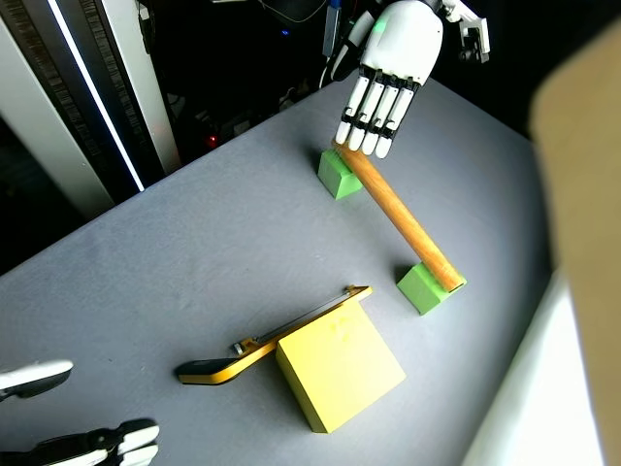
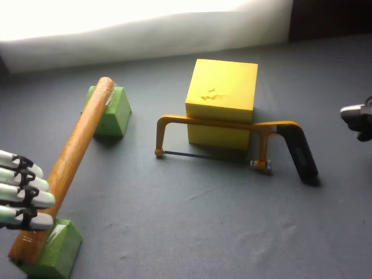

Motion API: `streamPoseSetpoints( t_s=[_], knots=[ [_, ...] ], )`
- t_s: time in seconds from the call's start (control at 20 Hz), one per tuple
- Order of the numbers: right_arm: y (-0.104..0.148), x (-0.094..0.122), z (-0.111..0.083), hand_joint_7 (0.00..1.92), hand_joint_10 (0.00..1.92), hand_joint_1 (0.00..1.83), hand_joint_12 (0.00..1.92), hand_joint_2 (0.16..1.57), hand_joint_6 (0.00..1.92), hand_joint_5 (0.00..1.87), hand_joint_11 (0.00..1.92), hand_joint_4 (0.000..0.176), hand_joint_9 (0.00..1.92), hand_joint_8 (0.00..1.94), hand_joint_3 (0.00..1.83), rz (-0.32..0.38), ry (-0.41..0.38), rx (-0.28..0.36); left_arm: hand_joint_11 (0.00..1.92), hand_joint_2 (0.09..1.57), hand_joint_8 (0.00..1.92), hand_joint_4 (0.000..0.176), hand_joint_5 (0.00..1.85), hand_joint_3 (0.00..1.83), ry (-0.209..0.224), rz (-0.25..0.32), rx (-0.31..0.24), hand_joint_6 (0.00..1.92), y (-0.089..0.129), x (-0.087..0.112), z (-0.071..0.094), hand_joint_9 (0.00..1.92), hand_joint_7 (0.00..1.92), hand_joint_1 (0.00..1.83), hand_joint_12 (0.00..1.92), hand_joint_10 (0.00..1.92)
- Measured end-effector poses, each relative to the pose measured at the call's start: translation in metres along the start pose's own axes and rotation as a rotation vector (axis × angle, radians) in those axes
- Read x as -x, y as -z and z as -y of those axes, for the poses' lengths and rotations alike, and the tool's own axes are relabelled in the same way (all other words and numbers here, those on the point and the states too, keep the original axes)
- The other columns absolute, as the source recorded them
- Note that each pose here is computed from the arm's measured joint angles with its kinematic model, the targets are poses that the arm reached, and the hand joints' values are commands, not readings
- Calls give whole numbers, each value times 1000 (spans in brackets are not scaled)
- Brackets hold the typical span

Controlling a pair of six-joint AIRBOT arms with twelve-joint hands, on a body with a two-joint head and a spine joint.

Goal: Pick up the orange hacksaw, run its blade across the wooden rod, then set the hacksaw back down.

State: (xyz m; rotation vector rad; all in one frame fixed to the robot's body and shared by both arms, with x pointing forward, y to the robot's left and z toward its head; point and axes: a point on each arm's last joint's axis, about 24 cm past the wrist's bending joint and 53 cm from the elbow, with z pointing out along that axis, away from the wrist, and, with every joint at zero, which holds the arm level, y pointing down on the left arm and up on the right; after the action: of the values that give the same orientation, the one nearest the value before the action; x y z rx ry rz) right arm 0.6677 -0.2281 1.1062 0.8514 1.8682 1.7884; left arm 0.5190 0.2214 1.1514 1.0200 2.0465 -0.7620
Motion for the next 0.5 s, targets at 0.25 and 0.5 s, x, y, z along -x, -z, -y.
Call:
streamPoseSetpoints(
  t_s=[0.25, 0.5],
  knots=[
    [-18, 2, -8, 188, 6, 807, 761, 1220, 10, 241, 0, 0, 197, 4, 0, -27, 8, 48, 0, 1252, 0, 0, 41, 0, -17, -42, 21, 1, 2, -11, -10, 57, 4, 0, 332, 2],
    [-41, -14, -1, 161, 4, 813, 687, 1219, 6, 202, 0, 0, 182, 3, 0, -56, -6, 49, 0, 1254, 3, 0, 58, 1, -19, -61, 4, 4, 2, -16, -7, 60, 18, 0, 301, 2]
  ],
)
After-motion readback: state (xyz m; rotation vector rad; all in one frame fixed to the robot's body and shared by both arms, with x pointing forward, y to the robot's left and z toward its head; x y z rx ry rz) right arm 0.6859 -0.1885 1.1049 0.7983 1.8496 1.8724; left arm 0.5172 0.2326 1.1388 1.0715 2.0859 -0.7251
